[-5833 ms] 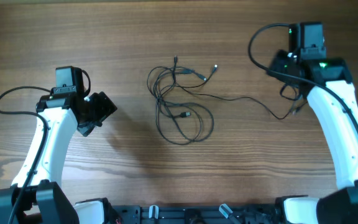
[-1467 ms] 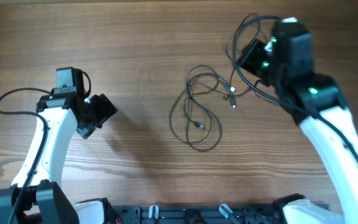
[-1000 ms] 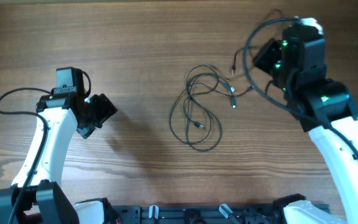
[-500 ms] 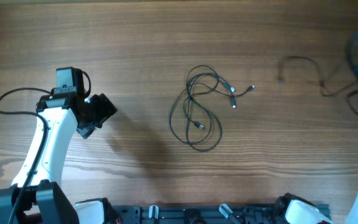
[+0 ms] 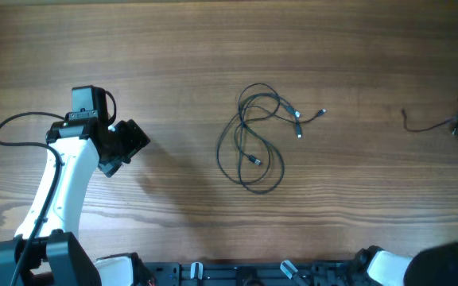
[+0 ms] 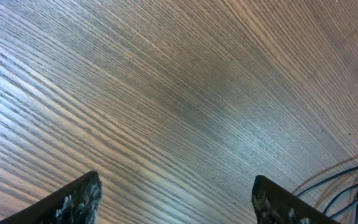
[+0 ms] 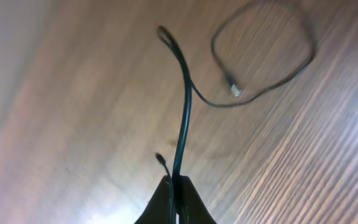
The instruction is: Untangle cables
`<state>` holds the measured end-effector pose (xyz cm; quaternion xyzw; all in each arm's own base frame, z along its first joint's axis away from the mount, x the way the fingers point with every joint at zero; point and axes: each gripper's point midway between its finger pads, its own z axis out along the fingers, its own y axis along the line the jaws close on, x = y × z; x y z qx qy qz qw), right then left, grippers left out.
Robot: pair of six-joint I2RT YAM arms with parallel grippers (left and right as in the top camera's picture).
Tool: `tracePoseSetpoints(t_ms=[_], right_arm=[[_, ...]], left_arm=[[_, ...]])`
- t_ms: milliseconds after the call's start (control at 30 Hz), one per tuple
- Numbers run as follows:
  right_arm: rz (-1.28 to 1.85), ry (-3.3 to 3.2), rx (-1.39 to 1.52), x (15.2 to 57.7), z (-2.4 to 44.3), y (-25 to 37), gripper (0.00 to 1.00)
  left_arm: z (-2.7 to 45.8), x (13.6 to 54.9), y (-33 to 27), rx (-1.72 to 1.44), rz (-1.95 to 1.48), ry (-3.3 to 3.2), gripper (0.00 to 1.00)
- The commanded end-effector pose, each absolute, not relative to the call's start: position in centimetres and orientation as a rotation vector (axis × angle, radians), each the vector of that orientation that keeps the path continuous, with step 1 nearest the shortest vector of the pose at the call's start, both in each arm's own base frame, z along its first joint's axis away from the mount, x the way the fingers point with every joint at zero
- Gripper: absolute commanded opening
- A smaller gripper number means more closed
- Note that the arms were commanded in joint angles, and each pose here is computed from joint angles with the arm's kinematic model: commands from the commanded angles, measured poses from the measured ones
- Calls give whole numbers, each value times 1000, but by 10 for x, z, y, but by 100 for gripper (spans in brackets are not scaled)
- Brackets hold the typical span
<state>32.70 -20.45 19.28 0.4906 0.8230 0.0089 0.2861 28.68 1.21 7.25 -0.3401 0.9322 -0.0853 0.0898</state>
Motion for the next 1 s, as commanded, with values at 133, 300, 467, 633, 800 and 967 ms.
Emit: tracePoseSetpoints(t_ms=[133, 300, 467, 633, 800, 967], right_arm=[[335, 2481, 1139, 352, 128, -168, 22], [471, 2510, 1122, 354, 122, -151, 100], [591, 2504, 1068, 359, 127, -136, 100], [528, 2572, 1128, 348, 119, -130, 100], [360, 2683, 1237, 323, 106, -125, 100], [493, 2787, 908, 337, 111, -80, 100]], left_arm=[[73, 288, 15, -1018, -241, 2764, 79], [73, 288, 15, -1018, -241, 2764, 79], [73, 288, 15, -1018, -241, 2764, 80], [73, 288, 15, -1018, -241, 2764, 79], [73, 288, 15, -1018, -241, 2764, 80], [73, 288, 15, -1018, -241, 2764, 80]])
